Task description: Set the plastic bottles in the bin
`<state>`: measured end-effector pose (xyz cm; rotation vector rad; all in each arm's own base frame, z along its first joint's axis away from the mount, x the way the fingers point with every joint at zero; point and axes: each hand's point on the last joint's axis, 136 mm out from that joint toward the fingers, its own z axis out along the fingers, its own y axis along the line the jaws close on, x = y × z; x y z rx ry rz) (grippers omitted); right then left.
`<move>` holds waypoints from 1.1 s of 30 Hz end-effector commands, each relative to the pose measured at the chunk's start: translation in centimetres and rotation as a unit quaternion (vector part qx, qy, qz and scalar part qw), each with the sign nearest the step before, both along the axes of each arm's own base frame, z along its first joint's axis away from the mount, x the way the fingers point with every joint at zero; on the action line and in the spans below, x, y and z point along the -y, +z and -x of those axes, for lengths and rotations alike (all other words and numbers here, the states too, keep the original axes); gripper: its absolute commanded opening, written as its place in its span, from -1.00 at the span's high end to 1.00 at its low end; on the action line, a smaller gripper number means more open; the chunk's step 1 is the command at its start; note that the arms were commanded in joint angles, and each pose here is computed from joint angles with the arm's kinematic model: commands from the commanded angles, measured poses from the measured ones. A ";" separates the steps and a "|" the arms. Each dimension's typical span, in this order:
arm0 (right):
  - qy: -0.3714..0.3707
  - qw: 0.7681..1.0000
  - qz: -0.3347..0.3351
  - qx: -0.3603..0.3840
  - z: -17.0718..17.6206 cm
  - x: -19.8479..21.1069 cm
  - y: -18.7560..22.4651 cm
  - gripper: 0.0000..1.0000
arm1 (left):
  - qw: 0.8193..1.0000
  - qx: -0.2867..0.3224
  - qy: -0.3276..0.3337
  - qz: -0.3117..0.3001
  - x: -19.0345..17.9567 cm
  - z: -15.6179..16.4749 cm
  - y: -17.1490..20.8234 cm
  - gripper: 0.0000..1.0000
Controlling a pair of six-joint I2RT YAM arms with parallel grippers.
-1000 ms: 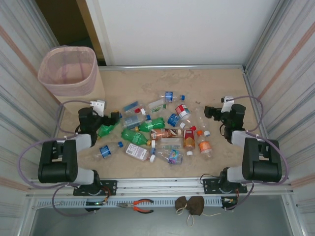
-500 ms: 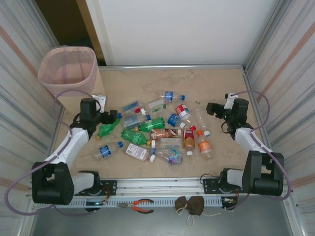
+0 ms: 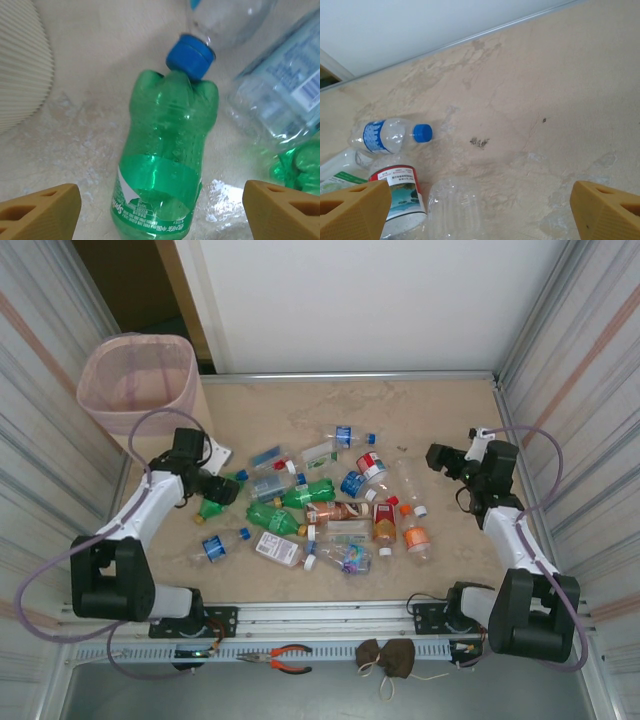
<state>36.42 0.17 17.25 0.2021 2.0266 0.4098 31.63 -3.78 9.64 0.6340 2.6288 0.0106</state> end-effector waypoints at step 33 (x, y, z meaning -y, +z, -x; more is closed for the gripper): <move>-0.024 1.000 -0.014 0.002 -0.5 1.5 0.5 -0.81 | 0.989 -0.090 -0.093 -0.068 0.5 -2.6 -5.9 -0.24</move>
